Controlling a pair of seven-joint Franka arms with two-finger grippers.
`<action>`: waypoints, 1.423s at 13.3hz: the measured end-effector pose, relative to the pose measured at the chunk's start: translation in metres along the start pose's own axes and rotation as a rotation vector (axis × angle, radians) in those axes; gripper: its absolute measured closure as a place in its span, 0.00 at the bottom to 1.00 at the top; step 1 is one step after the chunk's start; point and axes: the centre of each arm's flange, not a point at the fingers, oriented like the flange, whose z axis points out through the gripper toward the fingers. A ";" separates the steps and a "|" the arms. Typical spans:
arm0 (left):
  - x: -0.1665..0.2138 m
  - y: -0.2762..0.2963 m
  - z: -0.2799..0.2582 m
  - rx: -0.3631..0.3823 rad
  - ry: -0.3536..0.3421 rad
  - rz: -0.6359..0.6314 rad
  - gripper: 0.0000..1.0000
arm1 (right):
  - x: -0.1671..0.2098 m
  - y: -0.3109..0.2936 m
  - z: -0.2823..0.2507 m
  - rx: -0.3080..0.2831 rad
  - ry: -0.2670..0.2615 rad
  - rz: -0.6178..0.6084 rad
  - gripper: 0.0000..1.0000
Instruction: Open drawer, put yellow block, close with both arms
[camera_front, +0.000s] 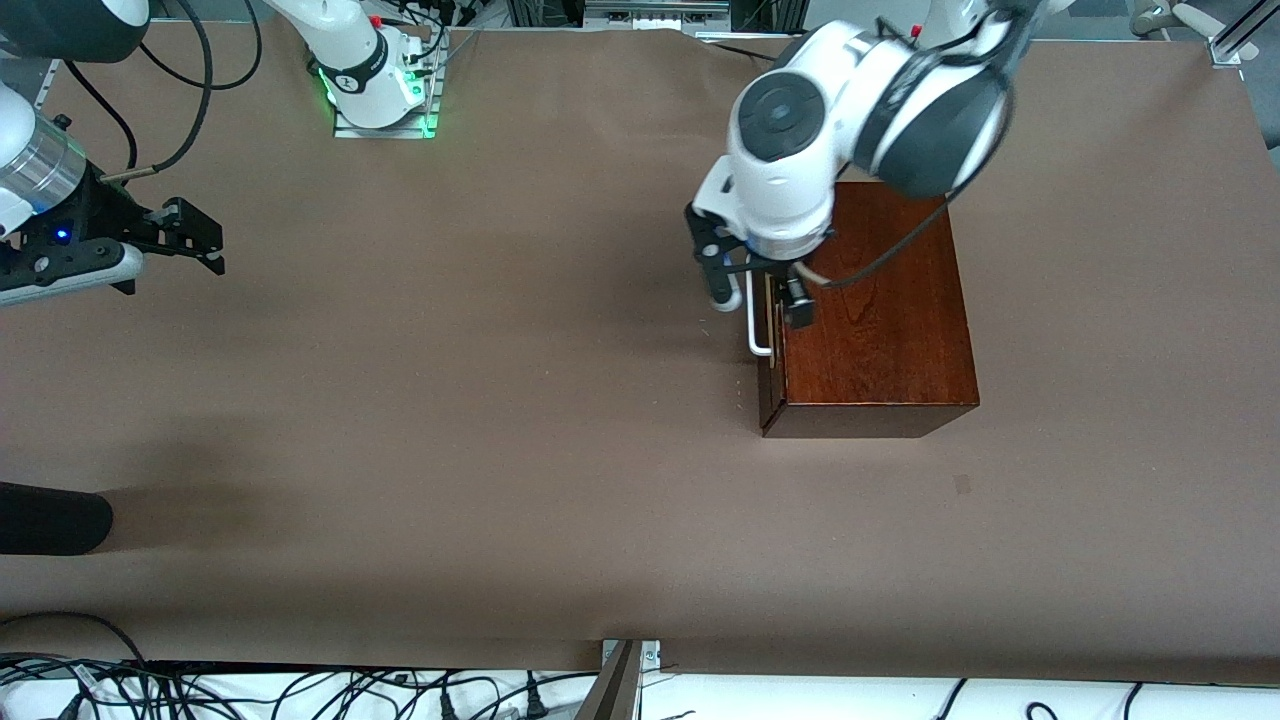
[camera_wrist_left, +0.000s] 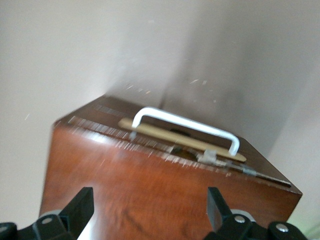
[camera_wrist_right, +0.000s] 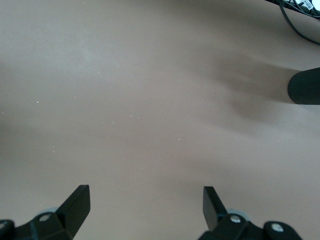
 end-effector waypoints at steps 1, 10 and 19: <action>-0.018 -0.012 -0.013 -0.002 0.002 -0.082 0.00 | 0.000 0.000 0.000 0.000 0.000 0.000 0.00; -0.178 -0.137 -0.089 -0.065 0.067 -0.684 0.00 | 0.000 0.000 0.000 0.000 0.000 0.001 0.00; -0.276 -0.129 -0.069 -0.095 0.162 -1.117 0.00 | 0.000 0.001 0.000 0.000 0.000 0.001 0.00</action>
